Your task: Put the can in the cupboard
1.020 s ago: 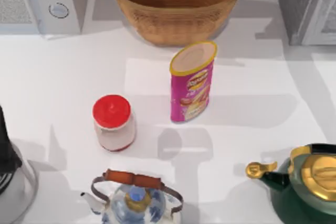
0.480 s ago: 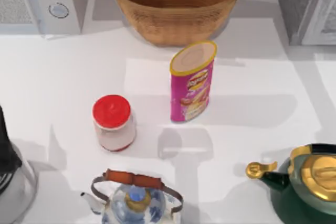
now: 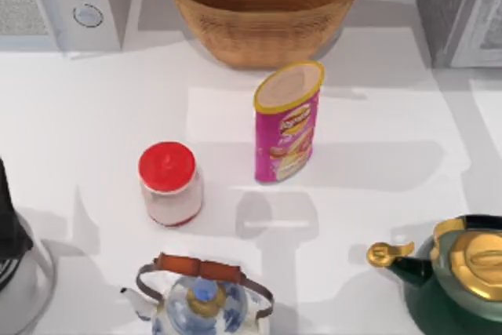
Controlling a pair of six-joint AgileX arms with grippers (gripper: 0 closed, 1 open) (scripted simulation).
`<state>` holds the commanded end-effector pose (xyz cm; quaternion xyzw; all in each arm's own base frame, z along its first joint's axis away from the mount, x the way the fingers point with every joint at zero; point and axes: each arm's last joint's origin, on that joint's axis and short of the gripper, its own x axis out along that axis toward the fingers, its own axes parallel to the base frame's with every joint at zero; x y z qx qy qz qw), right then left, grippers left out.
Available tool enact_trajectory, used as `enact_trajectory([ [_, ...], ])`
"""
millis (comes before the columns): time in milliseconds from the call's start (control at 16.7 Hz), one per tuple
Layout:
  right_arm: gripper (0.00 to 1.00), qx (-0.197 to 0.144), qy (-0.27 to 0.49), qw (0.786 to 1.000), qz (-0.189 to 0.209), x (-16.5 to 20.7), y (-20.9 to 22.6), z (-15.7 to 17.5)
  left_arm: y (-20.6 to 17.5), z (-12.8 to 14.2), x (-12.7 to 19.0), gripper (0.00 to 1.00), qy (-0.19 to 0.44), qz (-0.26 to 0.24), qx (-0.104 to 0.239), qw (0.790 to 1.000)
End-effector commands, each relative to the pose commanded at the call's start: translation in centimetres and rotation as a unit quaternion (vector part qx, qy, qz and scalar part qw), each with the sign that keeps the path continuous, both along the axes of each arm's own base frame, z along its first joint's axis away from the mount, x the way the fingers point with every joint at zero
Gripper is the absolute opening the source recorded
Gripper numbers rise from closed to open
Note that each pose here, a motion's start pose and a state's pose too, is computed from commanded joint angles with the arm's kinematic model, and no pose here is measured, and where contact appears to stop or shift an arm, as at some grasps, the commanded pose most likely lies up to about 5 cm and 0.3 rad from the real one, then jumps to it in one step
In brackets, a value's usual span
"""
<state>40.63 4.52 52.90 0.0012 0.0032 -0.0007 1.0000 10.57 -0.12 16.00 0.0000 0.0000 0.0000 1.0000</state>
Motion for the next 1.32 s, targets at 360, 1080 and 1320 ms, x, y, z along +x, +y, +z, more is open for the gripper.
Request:
enact_trajectory([
  [360, 0.15, 0.0, 0.0, 1.0, 0.0, 0.02, 0.0, -0.01, 0.0, 0.0, 0.0, 1.0, 0.0, 0.0, 0.0, 1.0],
  [1080, 1.0, 0.0, 0.0, 1.0, 0.0, 0.02, 0.0, -0.01, 0.0, 0.0, 0.0, 1.0, 0.0, 0.0, 0.0, 1.0],
  [1320, 1.0, 0.0, 0.0, 1.0, 0.0, 0.02, 0.0, -0.01, 0.0, 0.0, 0.0, 1.0, 0.0, 0.0, 0.0, 1.0],
])
